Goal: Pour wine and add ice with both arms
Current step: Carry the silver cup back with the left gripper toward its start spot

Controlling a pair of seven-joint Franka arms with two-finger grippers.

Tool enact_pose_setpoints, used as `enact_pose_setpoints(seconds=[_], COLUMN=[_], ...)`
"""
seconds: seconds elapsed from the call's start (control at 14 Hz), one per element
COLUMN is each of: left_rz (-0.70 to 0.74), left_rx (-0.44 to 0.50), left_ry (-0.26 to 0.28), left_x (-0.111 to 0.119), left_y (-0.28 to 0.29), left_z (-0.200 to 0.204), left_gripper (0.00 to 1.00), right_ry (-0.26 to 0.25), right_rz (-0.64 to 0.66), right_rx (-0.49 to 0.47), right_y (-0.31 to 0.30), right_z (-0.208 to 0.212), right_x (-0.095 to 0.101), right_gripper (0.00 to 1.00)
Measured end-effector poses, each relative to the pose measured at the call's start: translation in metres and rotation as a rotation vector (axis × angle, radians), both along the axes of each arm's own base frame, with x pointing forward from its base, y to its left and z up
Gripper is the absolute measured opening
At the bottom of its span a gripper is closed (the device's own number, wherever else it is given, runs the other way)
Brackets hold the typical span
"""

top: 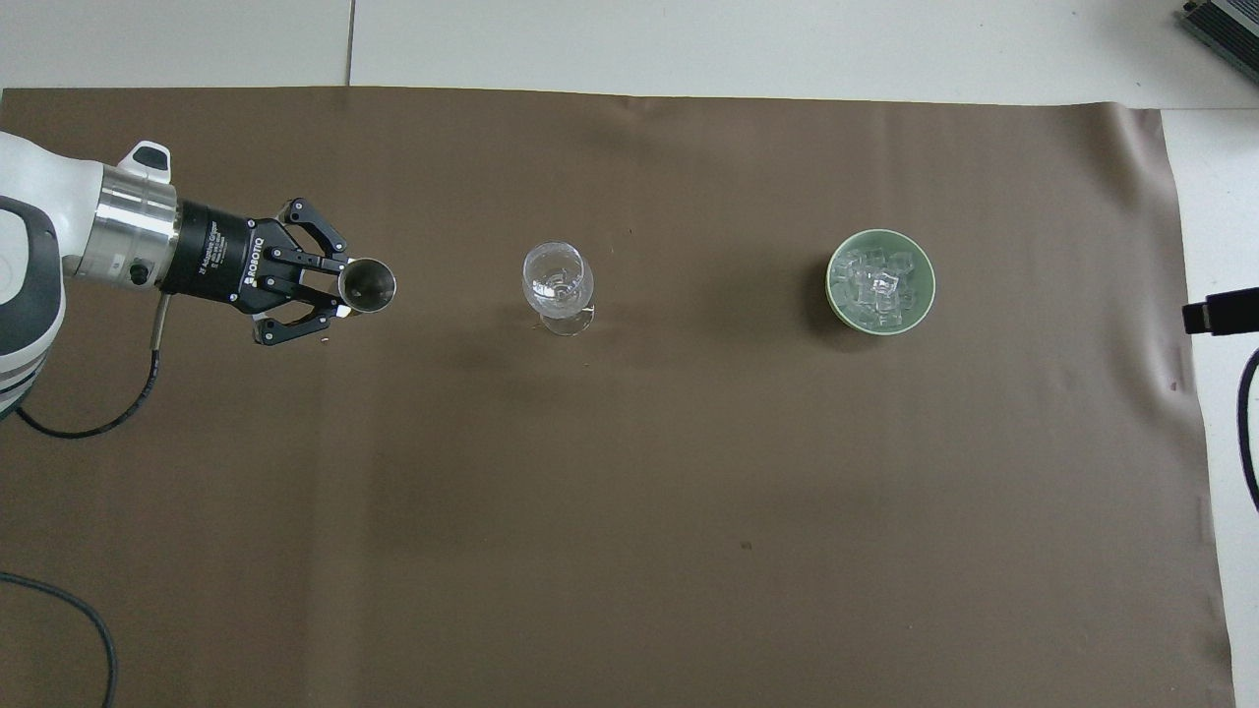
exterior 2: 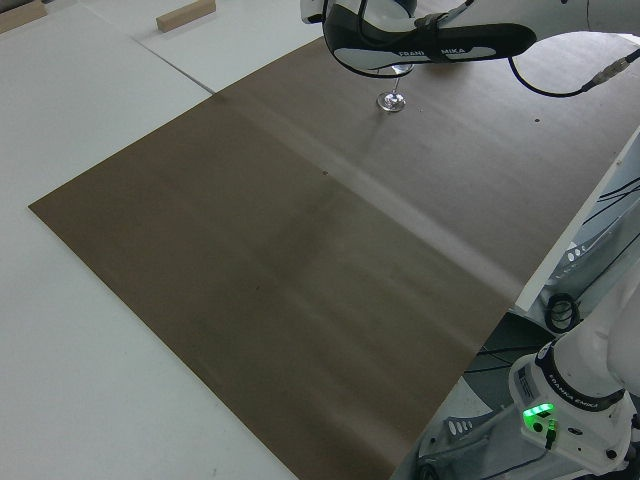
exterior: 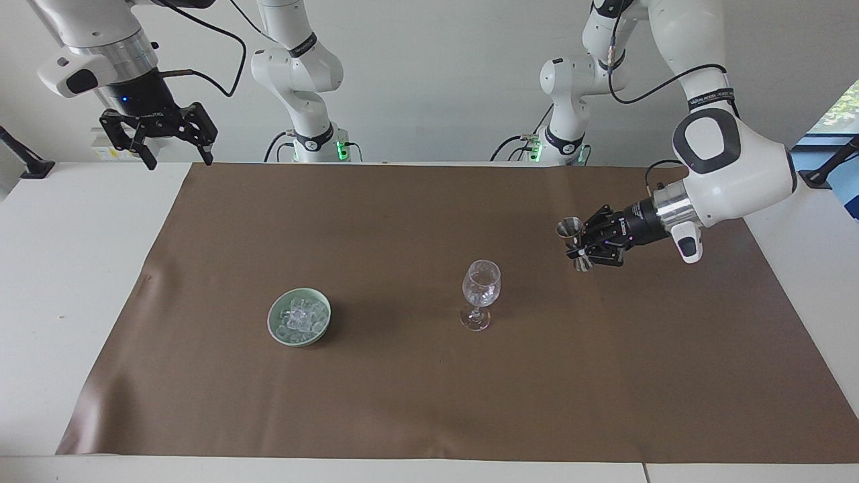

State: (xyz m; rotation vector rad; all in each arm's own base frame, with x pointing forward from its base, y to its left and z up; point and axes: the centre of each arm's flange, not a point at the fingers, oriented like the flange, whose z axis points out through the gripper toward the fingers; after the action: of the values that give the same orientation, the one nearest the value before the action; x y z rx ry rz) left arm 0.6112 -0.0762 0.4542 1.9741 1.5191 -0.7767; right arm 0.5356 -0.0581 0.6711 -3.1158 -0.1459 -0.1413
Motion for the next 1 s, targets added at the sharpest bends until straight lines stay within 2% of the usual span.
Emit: enact_pose_setpoints(seconds=[0.43,0.79,1.0], left_rz=[0.048,0.073,0.089], left_rx=[-0.081,-0.123,-0.151], left_ry=[0.054,0.077,0.09], left_x=[0.009,0.012,0.012], left_y=[0.046,0.053,0.056], left_z=[-0.038,-0.053,-0.057], left_gripper=[0.22,0.22,0.22], right_ry=[0.0,0.0,0.002], right_rz=[0.02,0.021,-0.046], right_rx=[0.0,0.0,0.008], right_y=[0.011,0.012,0.023], right_z=[0.0,0.0,0.0], right_x=[0.001,0.001,0.002], right_gripper=[1.0,1.0,1.0])
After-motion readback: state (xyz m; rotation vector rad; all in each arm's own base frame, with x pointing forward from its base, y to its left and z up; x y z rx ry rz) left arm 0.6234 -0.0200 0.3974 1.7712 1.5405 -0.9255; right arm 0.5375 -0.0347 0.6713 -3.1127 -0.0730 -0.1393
